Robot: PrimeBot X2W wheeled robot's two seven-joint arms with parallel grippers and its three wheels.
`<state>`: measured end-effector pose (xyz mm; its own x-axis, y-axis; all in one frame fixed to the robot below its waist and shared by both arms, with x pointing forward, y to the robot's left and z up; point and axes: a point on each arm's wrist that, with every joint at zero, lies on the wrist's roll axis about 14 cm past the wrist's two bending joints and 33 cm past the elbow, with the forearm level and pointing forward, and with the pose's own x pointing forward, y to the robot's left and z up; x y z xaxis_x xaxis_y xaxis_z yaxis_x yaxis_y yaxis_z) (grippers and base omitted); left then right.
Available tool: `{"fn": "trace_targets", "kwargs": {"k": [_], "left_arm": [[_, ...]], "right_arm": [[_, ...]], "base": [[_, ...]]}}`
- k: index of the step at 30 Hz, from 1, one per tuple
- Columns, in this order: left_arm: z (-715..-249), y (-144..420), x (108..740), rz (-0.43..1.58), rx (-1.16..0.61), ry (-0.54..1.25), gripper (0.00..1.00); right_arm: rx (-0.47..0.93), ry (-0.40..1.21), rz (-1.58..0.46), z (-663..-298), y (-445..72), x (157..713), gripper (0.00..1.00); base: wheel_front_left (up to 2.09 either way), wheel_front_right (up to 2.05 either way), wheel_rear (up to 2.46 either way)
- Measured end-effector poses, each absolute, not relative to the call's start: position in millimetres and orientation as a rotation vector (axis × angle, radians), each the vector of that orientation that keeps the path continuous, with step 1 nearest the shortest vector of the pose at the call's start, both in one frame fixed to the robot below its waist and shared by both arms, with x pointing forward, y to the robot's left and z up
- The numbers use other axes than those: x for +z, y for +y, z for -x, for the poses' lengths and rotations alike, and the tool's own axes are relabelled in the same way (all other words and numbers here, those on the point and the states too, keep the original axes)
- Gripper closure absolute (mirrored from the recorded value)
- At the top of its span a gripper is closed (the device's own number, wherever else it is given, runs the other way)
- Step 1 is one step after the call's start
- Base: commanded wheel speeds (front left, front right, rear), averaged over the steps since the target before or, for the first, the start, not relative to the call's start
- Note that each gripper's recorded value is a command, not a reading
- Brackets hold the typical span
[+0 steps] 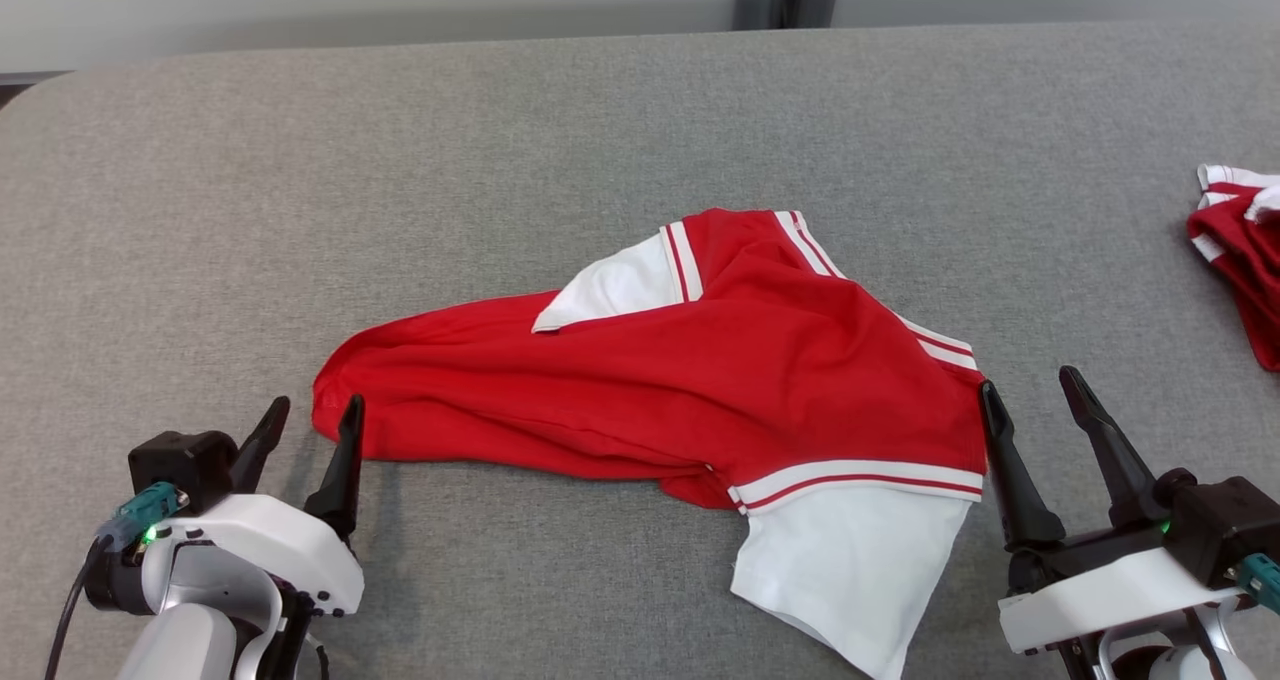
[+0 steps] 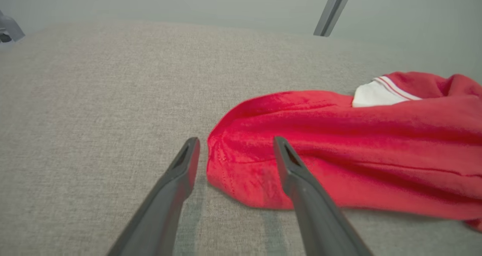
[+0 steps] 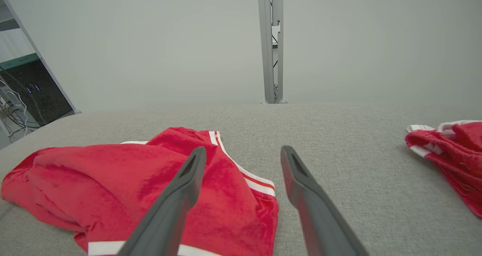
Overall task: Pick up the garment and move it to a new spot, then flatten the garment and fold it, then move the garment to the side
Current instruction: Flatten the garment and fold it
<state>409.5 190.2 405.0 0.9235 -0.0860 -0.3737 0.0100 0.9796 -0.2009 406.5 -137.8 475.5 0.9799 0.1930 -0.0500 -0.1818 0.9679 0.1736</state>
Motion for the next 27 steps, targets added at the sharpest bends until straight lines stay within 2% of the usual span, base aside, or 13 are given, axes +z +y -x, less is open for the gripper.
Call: {"fn": "trace_targets", "kwargs": {"k": [10, 11, 12, 13, 14, 21, 27], "left_arm": [[-419, 192, 364, 0.227, -0.052, 0.517, 0.00], [-420, 191, 363, 0.231, -0.055, 0.519, 0.14], [-421, 190, 362, 0.232, -0.061, 0.517, 0.55], [-421, 190, 362, 0.232, -0.061, 0.517, 0.93], [-423, 190, 362, 0.231, -0.064, 0.514, 1.00], [-425, 190, 358, 0.229, -0.071, 0.510, 1.00], [-425, 193, 357, 0.229, -0.065, 0.500, 1.00]], "right_arm": [[0.166, 0.096, -0.182, -406, -144, 463, 0.00], [0.165, 0.100, -0.184, -406, -144, 462, 0.00], [0.163, 0.102, -0.185, -405, -145, 462, 0.00], [0.163, 0.102, -0.185, -405, -145, 462, 0.00], [0.161, 0.104, -0.186, -405, -145, 461, 0.00], [0.198, 0.186, -0.199, -387, -130, 443, 0.00], [0.273, 0.366, -0.240, -345, -102, 412, 0.00]], "base": [[0.00, 0.00, 0.00], [0.00, 0.00, 0.00], [0.00, 0.00, 0.00], [0.00, 0.00, 0.00], [0.00, 0.00, 0.00], [0.00, 0.00, 0.00], [0.00, 0.00, 0.00]]}}
